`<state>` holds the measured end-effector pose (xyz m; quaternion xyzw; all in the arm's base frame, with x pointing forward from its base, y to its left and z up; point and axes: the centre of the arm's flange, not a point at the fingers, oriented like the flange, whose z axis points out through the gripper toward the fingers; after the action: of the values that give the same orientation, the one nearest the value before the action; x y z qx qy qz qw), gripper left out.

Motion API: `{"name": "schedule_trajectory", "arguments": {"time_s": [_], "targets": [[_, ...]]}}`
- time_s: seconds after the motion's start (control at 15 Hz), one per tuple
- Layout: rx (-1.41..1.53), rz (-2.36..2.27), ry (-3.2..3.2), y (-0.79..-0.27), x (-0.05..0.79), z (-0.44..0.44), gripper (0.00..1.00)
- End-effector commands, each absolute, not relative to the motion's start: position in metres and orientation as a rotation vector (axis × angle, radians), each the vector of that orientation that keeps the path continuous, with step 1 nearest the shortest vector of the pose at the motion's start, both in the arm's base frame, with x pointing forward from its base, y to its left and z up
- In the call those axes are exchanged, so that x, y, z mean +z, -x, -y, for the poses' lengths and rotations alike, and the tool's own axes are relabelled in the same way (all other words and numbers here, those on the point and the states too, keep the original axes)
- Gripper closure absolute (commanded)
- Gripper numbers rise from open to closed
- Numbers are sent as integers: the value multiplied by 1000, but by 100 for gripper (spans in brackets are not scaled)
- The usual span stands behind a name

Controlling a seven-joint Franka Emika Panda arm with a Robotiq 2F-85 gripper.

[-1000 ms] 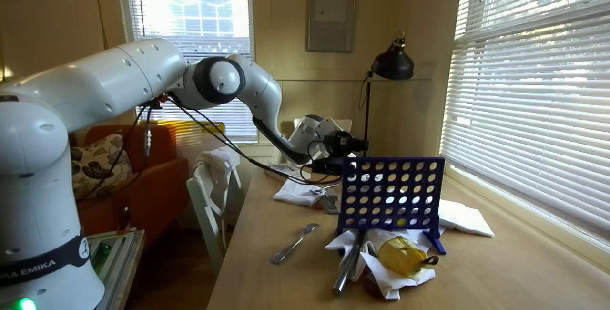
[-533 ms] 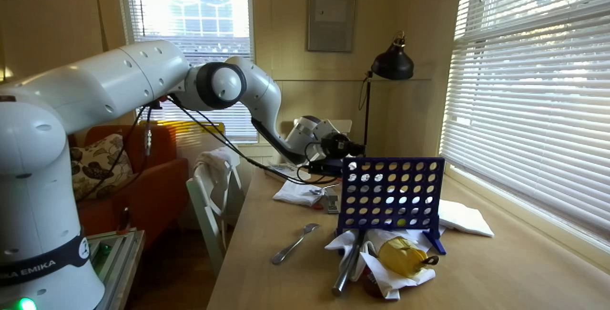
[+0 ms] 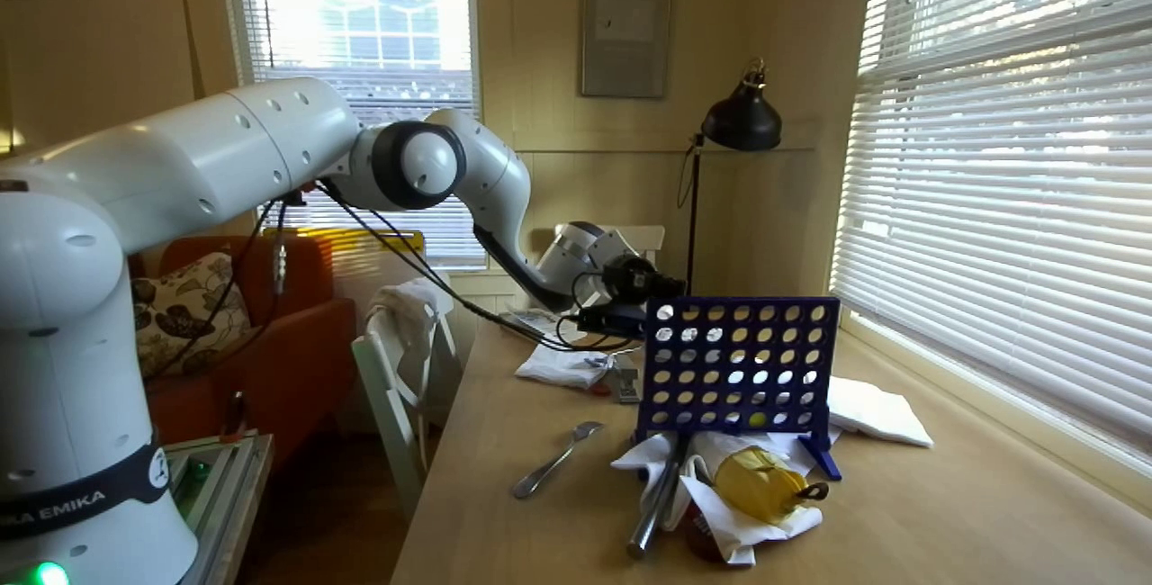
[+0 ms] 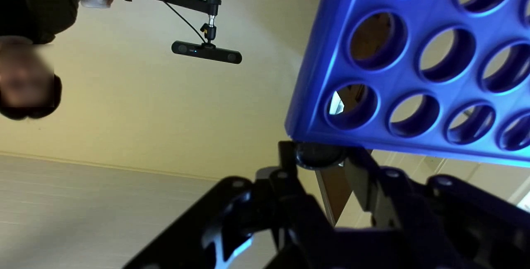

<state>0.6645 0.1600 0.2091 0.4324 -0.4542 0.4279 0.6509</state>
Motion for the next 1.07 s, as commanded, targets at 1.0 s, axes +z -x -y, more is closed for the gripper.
{"name": "schedule_trajectory", "arguments": {"time_s": [1.0], "targets": [[1012,1082,-910,-672,252,-194,0]]}}
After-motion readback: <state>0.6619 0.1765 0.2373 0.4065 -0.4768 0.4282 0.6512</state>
